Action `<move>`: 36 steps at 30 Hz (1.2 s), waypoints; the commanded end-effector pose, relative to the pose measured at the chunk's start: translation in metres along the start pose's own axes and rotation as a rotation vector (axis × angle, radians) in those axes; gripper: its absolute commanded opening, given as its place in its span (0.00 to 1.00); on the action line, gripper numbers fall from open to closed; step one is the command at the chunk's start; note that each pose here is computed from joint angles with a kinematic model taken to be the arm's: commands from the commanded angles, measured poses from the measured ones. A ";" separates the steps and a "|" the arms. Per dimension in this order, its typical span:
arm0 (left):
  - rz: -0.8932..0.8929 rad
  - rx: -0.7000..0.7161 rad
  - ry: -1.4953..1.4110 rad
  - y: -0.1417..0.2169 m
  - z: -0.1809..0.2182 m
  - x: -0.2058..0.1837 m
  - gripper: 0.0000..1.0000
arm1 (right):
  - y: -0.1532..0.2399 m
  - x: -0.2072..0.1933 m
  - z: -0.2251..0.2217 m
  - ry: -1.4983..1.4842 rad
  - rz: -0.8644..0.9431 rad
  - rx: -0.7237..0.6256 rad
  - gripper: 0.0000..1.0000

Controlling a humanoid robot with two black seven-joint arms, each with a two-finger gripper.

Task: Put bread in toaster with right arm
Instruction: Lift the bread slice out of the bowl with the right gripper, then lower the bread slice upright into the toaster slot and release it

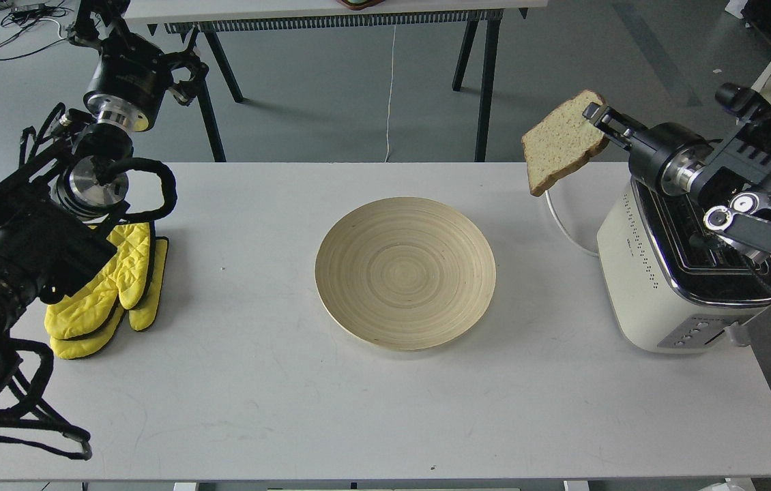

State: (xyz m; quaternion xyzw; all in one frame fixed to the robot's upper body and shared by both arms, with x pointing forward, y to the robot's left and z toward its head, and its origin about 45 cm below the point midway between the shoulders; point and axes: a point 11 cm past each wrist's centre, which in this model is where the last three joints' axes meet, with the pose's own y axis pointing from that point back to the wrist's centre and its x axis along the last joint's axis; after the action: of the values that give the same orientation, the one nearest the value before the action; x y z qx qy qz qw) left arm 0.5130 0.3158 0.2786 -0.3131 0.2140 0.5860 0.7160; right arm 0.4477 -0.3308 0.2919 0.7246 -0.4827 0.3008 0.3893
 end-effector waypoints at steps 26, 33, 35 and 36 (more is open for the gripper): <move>-0.001 0.000 -0.001 0.000 0.000 -0.001 1.00 | 0.123 0.047 0.073 0.337 -0.116 -0.201 0.03; -0.001 0.002 0.000 0.000 0.000 0.000 1.00 | 0.124 0.036 0.081 0.329 -0.143 -0.217 0.03; -0.003 0.001 -0.002 0.000 0.000 -0.001 1.00 | 0.121 0.033 0.080 0.329 -0.148 -0.212 0.03; -0.002 0.002 -0.002 0.000 -0.001 0.000 1.00 | 0.120 0.031 0.079 0.329 -0.153 -0.208 0.03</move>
State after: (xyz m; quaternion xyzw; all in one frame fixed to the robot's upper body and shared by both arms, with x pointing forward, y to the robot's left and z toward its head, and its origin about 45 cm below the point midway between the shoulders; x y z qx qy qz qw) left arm 0.5132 0.3151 0.2791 -0.3129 0.2138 0.5852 0.7169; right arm 0.3501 -0.4444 0.3132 0.6524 -0.3890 0.3339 0.5582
